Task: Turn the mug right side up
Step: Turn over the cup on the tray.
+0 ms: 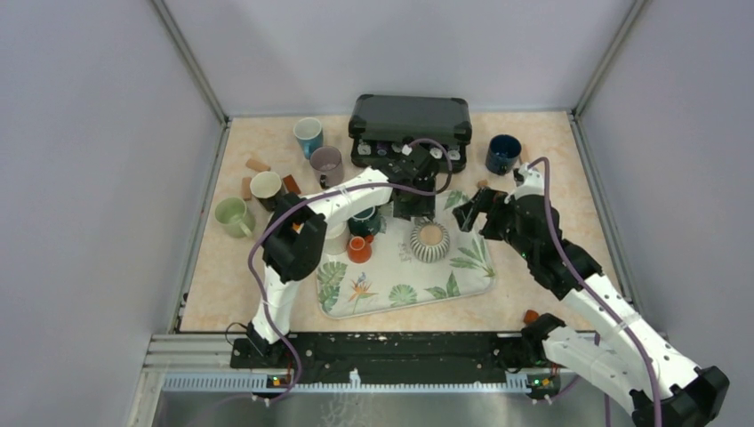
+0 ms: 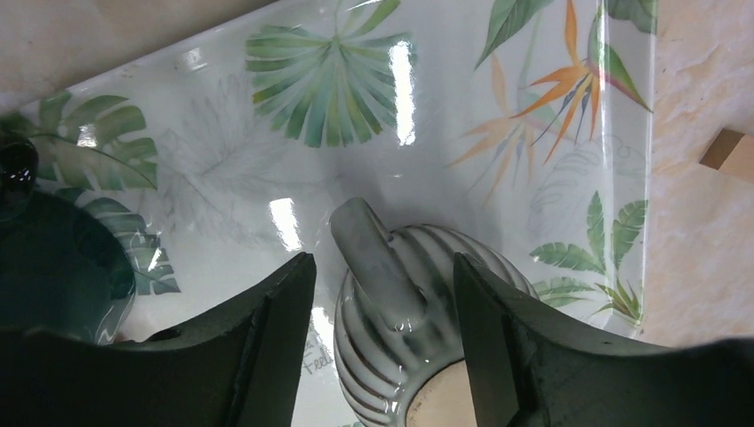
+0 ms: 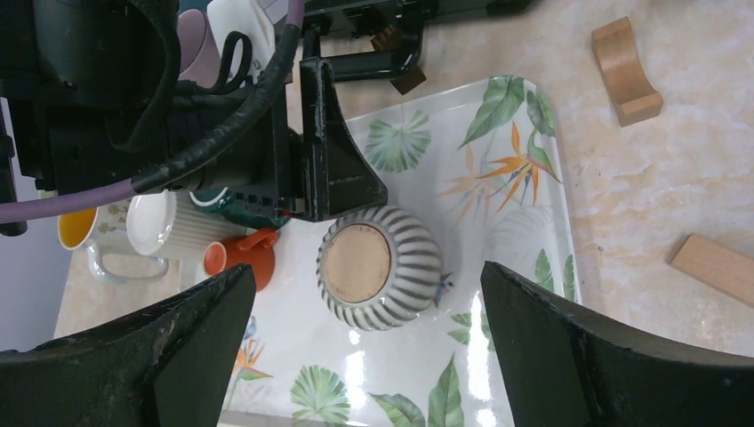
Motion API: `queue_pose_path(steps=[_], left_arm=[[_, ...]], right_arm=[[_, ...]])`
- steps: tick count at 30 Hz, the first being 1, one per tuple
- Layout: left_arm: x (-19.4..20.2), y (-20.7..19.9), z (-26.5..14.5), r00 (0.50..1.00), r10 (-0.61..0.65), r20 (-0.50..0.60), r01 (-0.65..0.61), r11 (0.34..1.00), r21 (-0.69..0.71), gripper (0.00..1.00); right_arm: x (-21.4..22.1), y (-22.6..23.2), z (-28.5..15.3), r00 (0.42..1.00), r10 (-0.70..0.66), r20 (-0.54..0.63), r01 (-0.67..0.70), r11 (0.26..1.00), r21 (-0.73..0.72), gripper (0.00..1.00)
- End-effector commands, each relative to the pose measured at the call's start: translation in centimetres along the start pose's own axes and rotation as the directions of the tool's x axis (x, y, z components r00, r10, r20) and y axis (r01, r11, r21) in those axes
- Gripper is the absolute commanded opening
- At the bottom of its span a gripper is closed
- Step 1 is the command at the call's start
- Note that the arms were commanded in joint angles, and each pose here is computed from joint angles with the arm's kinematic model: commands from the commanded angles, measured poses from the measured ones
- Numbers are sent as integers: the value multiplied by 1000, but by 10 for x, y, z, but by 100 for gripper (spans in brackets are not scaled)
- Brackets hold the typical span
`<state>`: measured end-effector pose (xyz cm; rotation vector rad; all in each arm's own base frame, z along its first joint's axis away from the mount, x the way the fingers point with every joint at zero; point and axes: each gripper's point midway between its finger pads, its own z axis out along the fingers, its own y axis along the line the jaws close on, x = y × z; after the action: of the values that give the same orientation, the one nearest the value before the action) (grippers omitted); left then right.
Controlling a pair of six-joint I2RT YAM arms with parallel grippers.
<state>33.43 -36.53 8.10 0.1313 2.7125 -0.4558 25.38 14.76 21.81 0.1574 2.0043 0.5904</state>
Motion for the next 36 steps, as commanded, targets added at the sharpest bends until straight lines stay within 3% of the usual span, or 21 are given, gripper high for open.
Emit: queue_pose_path(steps=[1,5,10,15,25,36], left_arm=[[-4,-7,4,1000,-4,8,4,1000,11,63],[-5,-12,7,1000,-2,5,2,1000,23,55],[-17,-18,-3,999,20,40,-22,999,47,29],[-33,-23,-17,994,51,93,-59,995,81,13],[-50,-39,-53,972,122,202,-172,951,255,0],[-57,-35,-98,889,204,411,-379,831,408,0]], right_arm=[[-10,13,-1,1000,-8,16,8,999,-39,99],[-7,12,3,1000,-12,4,12,999,-34,99],[4,9,13,999,-17,-31,17,1000,-25,99],[15,5,28,997,-12,-73,11,1000,-15,99],[25,-3,51,992,71,-100,-82,992,-101,99],[22,3,74,999,35,-10,-37,964,-262,99]])
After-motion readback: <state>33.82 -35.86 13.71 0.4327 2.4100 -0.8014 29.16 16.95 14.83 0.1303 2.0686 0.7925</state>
